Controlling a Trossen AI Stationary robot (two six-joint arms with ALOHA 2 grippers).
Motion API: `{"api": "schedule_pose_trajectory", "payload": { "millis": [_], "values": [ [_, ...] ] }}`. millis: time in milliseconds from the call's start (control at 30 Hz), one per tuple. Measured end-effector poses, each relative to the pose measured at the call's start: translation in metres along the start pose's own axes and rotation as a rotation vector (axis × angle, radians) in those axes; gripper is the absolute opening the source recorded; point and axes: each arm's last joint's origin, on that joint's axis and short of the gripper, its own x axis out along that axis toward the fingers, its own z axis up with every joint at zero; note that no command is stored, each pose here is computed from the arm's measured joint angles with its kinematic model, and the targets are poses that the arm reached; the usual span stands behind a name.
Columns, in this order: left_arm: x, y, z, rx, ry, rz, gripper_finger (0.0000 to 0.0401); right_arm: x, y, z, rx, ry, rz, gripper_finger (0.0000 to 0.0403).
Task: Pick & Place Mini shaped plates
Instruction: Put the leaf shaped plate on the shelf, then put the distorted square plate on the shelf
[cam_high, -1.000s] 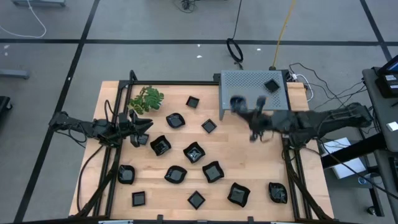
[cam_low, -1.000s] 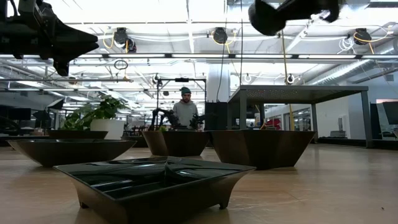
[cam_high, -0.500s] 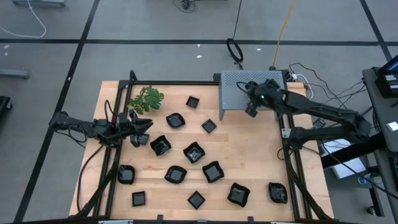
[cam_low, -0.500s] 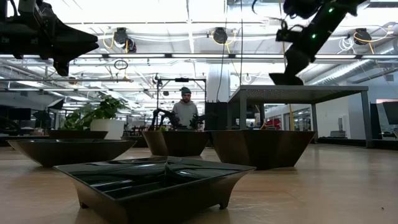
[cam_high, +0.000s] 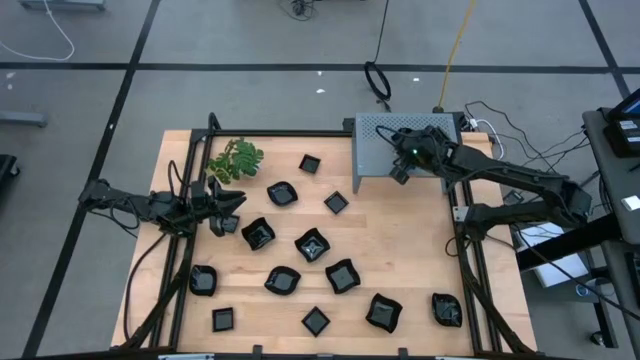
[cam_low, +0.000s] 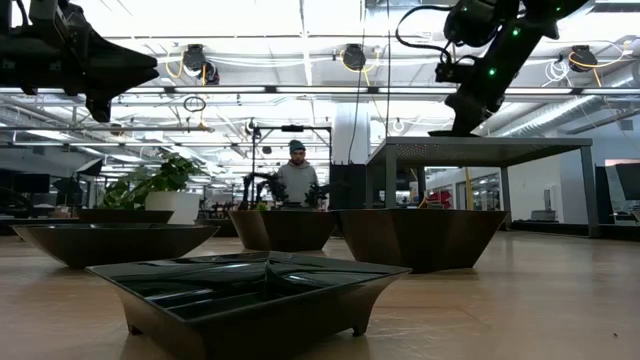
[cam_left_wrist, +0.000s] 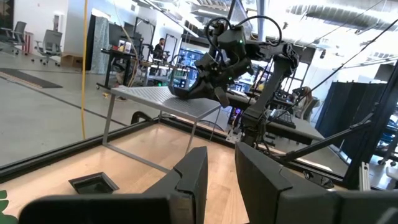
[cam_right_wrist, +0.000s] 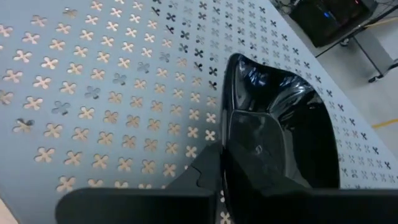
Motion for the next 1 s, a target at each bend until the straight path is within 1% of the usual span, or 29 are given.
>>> {"api": "schedule_pose_trajectory", "payload": {
  "millis": [167, 267, 400, 533, 600, 633, 700, 767, 833, 900, 1000],
  "values": [
    [0.0, 0.0, 0.0, 0.0, 0.0, 0.0, 0.0086, -0.002, -0.001, 0.003, 0.013, -0.032, 0.0, 0.0066],
    [0.0, 0.0, 0.0, 0.0, 0.0, 0.0, 0.0086, -0.009, -0.004, 0.003, 0.027, -0.067, -0.002, 0.0098],
    [0.0, 0.0, 0.0, 0.0, 0.0, 0.0, 0.0086, -0.03, -0.007, 0.001, 0.034, -0.135, 0.012, 0.0132],
    [0.0, 0.0, 0.0, 0.0, 0.0, 0.0, 0.0086, -0.061, -0.007, -0.002, 0.035, -0.264, 0.066, 0.0152],
    [0.0, 0.0, 0.0, 0.0, 0.0, 0.0, 0.0086, -0.078, -0.004, -0.005, 0.022, -0.335, 0.149, 0.0154],
    [0.0, 0.0, 0.0, 0.0, 0.0, 0.0, 0.0086, -0.086, -0.002, -0.007, 0.013, -0.37, 0.211, 0.0154],
    [0.0, 0.0, 0.0, 0.0, 0.0, 0.0, 0.0086, -0.101, 0.003, -0.011, 0.018, -0.424, 0.354, 0.0151],
    [0.0, 0.0, 0.0, 0.0, 0.0, 0.0, 0.0086, -0.111, 0.011, -0.014, 0.051, -0.44, 0.505, 0.0148],
    [0.0, 0.0, 0.0, 0.0, 0.0, 0.0, 0.0086, -0.119, 0.021, -0.018, 0.065, -0.411, 0.655, 0.0147],
    [0.0, 0.0, 0.0, 0.0, 0.0, 0.0, 0.0086, -0.123, 0.034, -0.024, 0.049, -0.33, 0.787, 0.0147],
    [0.0, 0.0, 0.0, 0.0, 0.0, 0.0, 0.0086, -0.125, 0.056, -0.034, -0.019, -0.178, 0.907, 0.0148]
  ]
}}
